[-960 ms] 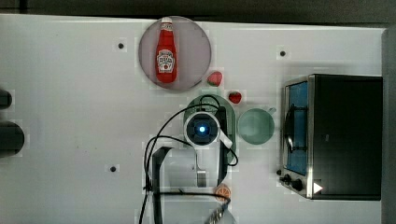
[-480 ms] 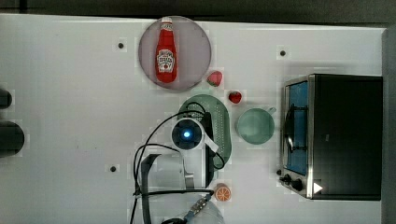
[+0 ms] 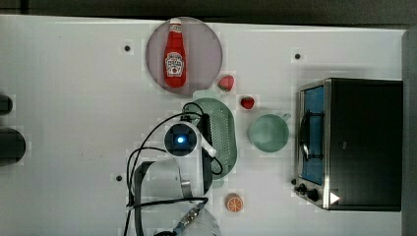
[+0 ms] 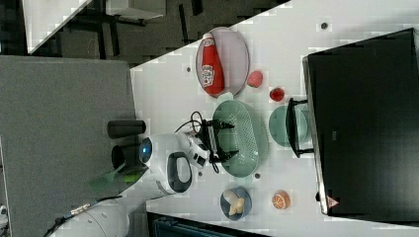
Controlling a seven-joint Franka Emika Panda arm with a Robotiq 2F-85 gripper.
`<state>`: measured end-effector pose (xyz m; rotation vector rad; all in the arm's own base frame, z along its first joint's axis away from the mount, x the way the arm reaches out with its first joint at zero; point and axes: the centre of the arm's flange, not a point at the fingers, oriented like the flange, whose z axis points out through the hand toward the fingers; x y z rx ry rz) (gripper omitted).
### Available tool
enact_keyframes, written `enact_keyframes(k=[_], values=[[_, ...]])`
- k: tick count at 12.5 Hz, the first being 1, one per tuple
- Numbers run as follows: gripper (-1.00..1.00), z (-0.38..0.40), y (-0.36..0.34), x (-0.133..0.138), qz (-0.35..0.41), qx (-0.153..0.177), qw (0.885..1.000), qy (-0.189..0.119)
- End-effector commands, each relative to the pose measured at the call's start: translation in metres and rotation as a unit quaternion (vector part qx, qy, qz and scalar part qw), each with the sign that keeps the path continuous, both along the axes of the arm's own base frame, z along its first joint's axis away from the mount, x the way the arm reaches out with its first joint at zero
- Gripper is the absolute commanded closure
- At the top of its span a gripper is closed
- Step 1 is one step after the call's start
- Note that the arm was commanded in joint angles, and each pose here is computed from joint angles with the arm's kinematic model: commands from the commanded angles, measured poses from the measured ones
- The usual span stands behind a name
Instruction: Drag strainer right to left.
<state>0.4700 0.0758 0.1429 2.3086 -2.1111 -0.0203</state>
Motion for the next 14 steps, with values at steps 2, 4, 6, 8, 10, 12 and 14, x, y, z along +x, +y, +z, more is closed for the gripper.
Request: enact_keyframes(k=[2, 4, 6, 8, 10, 12, 14], values=[[-1.00, 0.006, 0.055, 0.003, -0.043, 0.005, 0.999, -0.010], [-1.00, 0.006, 0.076, 0.001, -0.045, 0.006, 0.999, -0.012], [-1.00, 0.006, 0.094, -0.002, -0.034, 0.007, 0.999, -0.012], [-1.00, 0.006, 0.110, -0.004, -0.024, 0.009, 1.000, -0.013], [-1.00, 0.005, 0.125, -0.003, -0.021, 0.013, 1.000, -0.011], [-1.00, 0.004, 0.142, 0.001, -0.029, 0.020, 0.999, -0.004], [-1.00, 0.003, 0.162, 0.005, -0.029, 0.024, 0.999, 0.011]])
